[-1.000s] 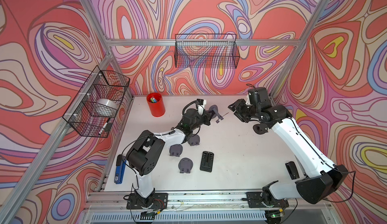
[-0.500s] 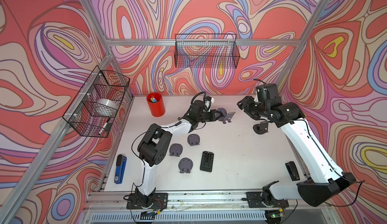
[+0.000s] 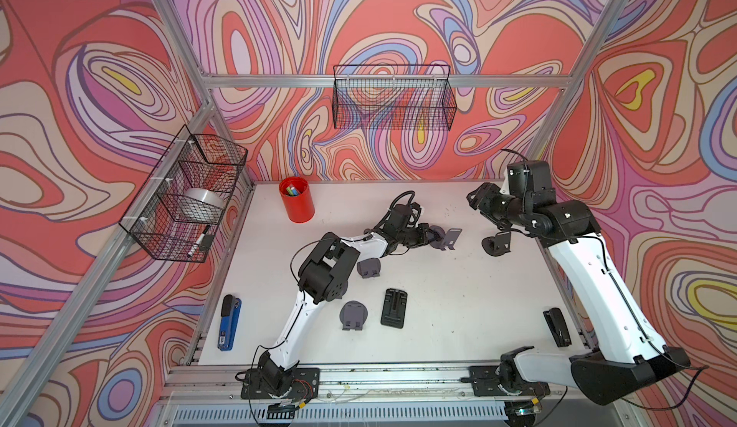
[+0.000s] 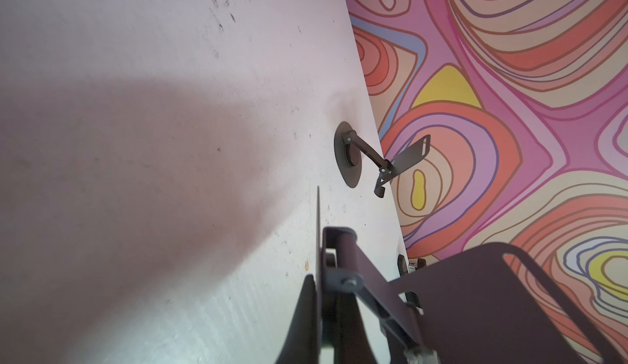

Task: Open the phone stand
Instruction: Open the phone stand, then place the phone stand at the center of the board.

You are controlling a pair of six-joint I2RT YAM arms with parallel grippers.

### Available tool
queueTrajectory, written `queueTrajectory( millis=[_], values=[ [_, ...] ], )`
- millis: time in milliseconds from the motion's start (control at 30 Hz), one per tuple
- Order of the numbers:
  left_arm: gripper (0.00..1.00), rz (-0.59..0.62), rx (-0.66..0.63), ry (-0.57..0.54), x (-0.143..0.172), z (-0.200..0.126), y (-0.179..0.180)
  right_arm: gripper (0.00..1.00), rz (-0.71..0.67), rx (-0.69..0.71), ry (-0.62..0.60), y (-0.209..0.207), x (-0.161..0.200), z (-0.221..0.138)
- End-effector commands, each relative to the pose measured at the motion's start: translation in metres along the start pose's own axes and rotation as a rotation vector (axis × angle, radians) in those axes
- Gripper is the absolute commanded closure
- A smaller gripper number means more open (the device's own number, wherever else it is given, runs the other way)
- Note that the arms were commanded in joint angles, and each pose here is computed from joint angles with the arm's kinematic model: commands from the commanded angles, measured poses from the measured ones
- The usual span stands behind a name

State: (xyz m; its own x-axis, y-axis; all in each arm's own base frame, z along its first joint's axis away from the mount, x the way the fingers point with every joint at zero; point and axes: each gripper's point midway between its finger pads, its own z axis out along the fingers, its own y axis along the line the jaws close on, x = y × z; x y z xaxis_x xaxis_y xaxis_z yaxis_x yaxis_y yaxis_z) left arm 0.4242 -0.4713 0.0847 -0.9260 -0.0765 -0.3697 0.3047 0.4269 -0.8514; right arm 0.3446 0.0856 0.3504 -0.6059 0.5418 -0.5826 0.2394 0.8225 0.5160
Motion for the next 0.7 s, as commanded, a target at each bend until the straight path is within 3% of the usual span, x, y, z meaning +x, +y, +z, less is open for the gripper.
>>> queueTrajectory(
  millis=[0, 667],
  values=[
    [1.0, 0.002, 0.037, -0.007, -0.007, 0.006, -0.006, 0.41, -0.014, 0.004, 0.01, -0.008, 0.003, 0.001],
    [1.0, -0.052, -0.146, 0.035, 0.007, 0.009, 0.039, 0.41, 0.0, -0.001, 0.019, -0.015, 0.006, 0.008]
  ],
)
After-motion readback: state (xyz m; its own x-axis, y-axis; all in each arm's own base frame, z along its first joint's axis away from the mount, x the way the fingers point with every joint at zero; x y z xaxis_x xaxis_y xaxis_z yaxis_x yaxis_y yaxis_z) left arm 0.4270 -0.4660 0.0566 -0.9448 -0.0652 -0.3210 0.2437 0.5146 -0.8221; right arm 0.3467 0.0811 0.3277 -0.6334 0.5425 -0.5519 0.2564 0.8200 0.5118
